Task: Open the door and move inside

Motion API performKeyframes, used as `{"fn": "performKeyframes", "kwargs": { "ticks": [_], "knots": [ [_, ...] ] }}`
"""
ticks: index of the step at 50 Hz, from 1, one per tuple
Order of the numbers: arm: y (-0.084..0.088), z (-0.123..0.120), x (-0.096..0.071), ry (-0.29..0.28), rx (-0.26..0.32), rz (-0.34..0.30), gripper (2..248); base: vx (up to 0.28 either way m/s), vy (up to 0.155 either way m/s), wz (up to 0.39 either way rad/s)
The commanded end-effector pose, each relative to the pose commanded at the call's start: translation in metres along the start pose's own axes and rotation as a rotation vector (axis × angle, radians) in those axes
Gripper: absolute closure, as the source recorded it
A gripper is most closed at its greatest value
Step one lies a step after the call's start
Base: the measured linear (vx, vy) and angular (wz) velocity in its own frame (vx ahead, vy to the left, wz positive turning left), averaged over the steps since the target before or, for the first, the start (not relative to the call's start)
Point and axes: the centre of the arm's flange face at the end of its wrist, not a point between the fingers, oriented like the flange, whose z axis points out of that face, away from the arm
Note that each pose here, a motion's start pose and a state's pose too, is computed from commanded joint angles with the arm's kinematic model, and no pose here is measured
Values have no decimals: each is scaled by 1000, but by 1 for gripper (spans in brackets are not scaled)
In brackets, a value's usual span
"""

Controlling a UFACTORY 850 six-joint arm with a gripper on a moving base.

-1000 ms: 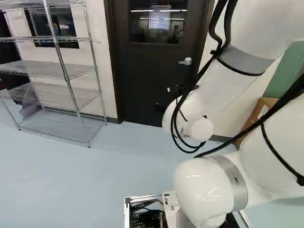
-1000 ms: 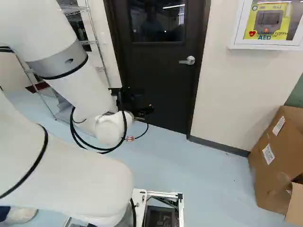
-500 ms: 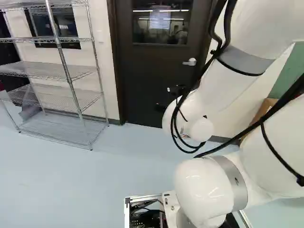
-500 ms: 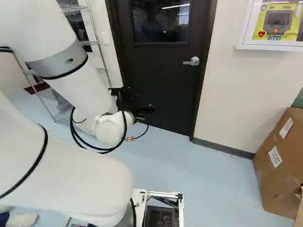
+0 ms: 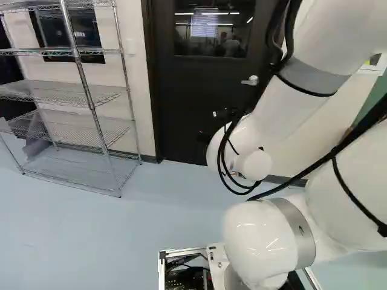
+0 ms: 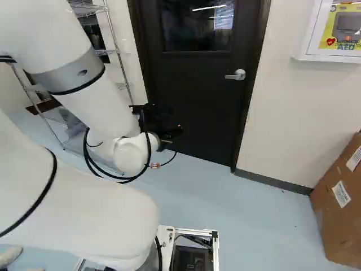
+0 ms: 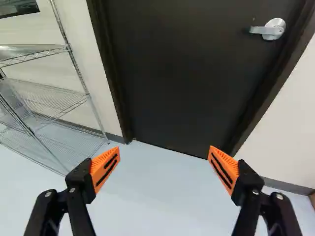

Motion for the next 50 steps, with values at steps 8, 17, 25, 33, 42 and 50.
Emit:
{"fn": "performKeyframes", "kwargs": {
  "ticks": [8, 17, 25, 33, 42, 50],
  "knots": [
    [0, 0, 0, 0, 0, 0, 3, 141, 104, -23],
    [0, 0, 0, 0, 0, 0, 3, 154, 98, -22],
    [0, 0, 0, 0, 0, 0, 3, 148, 77, -74],
    [0, 0, 0, 0, 0, 0, 3, 152, 47, -214],
    [0, 0, 0, 0, 0, 0, 3, 153, 43, -238],
    [0, 0, 0, 0, 0, 0, 3, 157, 46, -246]
  ]
}}
